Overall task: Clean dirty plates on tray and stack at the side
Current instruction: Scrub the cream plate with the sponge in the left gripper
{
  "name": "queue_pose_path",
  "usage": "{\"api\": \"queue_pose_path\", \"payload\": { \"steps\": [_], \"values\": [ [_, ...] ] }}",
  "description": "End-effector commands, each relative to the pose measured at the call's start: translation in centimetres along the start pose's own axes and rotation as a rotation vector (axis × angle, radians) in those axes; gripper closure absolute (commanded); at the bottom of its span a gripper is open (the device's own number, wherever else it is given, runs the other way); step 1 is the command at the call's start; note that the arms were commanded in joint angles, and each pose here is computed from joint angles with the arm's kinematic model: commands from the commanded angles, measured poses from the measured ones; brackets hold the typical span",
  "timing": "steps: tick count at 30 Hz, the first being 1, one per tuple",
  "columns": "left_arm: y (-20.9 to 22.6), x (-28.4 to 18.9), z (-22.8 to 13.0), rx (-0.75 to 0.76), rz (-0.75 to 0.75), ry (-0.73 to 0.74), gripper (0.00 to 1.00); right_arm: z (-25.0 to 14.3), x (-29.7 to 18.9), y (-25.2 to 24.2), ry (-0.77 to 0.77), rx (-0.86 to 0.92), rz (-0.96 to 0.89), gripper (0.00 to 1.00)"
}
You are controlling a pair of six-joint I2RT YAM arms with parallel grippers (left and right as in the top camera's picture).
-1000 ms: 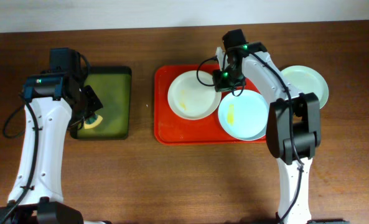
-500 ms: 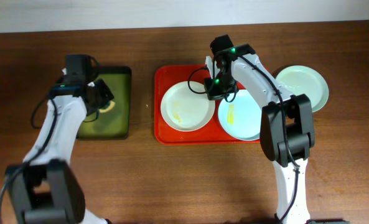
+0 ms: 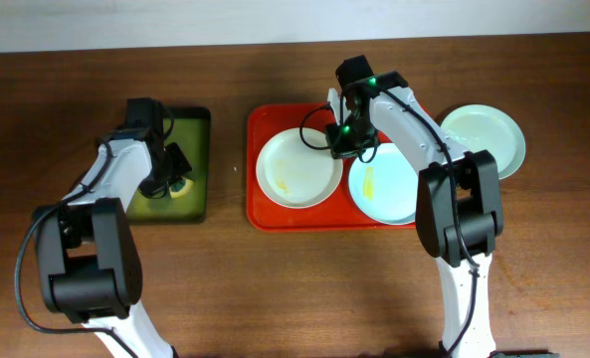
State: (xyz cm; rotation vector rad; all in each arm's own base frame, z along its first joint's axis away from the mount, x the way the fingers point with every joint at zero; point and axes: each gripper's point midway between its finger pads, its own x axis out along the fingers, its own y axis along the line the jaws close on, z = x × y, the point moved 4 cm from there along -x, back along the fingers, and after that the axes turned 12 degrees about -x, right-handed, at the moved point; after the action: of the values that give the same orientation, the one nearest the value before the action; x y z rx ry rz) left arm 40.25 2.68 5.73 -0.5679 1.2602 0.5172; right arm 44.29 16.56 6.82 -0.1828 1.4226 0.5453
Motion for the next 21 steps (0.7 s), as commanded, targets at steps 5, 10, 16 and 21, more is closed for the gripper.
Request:
{"api": "queue_pose_path", "payload": {
  "steps": [5, 10, 16, 21],
  "values": [
    [-6.0, -11.9, 0.2, 0.099, -0.416, -0.039, 1.00, -1.2, 1.4, -0.2, 0.025, 0.048, -0.012, 0.92],
    [-10.2, -11.7, -4.8, 0.234, -0.456, 0.036, 1.00, -1.3, 1.5, -0.1, 0.029, 0.048, -0.011, 0.93],
    [-14.8, -9.6, -10.7, 0.367, -0.390, 0.014, 1.00, -2.4, 2.7, -0.3, 0.054, 0.078, -0.012, 0.93],
    [-16.9, -5.7, -14.0, 0.432, -0.334, 0.028, 1.00, -2.4, 2.7, -0.3, 0.051, 0.103, -0.013, 0.96]
  ]
}}
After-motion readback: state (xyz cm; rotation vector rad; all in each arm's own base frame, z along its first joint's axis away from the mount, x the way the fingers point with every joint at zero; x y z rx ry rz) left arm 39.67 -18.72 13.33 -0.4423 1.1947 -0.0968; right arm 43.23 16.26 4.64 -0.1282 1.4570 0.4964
